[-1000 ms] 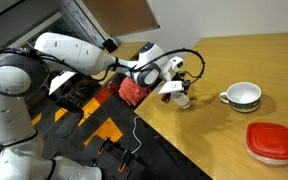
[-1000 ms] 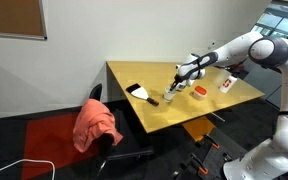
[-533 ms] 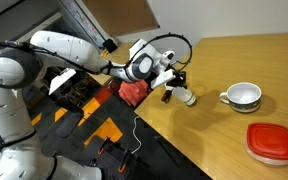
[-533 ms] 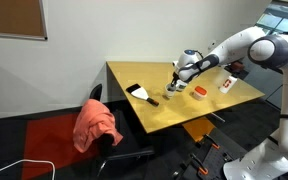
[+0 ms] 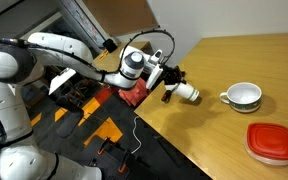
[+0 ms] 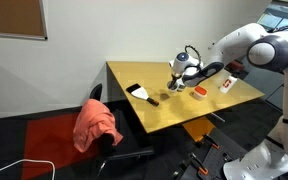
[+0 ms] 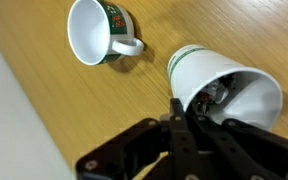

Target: Pour the sweets in the cup onto the table

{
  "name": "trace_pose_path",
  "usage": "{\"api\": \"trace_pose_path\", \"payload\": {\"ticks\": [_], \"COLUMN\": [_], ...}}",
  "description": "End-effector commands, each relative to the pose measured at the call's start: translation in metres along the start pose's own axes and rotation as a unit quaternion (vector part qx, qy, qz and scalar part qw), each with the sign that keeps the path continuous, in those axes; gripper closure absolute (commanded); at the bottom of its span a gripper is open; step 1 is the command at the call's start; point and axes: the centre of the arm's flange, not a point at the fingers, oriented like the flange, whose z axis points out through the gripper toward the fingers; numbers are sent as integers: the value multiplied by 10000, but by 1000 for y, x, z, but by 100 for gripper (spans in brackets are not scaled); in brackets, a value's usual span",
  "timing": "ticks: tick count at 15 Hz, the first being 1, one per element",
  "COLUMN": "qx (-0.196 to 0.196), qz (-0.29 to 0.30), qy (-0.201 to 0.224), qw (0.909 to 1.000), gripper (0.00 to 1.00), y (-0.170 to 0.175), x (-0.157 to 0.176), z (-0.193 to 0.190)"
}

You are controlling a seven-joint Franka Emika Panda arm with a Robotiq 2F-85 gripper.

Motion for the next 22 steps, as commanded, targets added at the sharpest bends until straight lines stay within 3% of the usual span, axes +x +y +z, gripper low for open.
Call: {"api": "trace_pose_path", "payload": {"ticks": [1,7,13,19,22], "qx": [-106,-46,-1188,-2437,-2786], "qz": [-24,32,80,127,220], "qy": [0,10,-48,-182,-400], "qw": [9999,10000,9929,9696,9593], "gripper": [99,99,99,99,99], "y": [-5,-9,-46,-91,-109], "x": [-2,-3,-4,-6,-16], "z": [-2,3,-20,-28,-20]}}
